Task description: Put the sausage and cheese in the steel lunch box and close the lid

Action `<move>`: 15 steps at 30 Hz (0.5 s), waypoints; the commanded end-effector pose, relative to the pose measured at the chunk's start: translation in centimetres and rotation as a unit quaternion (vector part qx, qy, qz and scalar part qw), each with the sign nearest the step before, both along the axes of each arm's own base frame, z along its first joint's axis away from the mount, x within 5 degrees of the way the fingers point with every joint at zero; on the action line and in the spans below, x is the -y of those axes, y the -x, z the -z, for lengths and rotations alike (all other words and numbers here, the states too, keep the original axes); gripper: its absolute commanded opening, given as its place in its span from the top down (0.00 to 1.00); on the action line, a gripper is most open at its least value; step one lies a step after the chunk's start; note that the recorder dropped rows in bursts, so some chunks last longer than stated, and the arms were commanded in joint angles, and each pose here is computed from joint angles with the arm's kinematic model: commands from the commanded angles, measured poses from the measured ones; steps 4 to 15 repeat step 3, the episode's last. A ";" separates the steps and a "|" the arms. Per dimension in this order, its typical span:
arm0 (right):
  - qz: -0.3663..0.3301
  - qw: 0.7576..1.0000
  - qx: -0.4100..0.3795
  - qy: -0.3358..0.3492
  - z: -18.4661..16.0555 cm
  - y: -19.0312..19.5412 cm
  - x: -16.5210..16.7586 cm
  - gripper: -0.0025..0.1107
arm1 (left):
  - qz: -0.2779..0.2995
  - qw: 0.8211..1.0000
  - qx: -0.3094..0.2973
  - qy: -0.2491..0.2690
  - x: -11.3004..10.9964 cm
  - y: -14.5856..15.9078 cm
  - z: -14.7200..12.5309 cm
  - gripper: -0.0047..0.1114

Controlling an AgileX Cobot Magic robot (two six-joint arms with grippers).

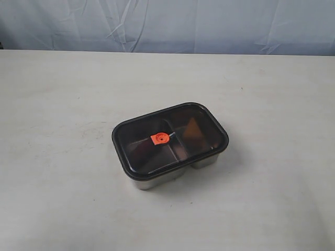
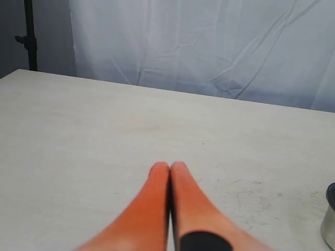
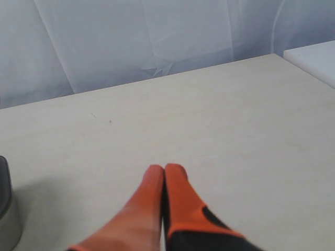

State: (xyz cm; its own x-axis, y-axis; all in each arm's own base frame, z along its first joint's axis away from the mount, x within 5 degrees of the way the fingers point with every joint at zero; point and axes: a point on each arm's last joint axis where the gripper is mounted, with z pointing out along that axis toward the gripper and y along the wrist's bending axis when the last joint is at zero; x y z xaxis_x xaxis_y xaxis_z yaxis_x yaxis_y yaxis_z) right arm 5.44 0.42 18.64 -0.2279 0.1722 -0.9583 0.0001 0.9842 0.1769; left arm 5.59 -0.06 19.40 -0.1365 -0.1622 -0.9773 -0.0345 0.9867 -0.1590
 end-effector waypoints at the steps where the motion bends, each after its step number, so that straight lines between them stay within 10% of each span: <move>1: 0.003 1.000 0.005 0.000 0.1 0.0 0.0 0.99 | -0.002 1.000 0.006 -0.001 0.0 0.0 0.0 0.96; 15: 0.003 1.000 0.005 0.000 0.1 0.0 0.0 0.99 | -0.002 1.000 0.006 -0.001 0.0 0.0 0.0 0.96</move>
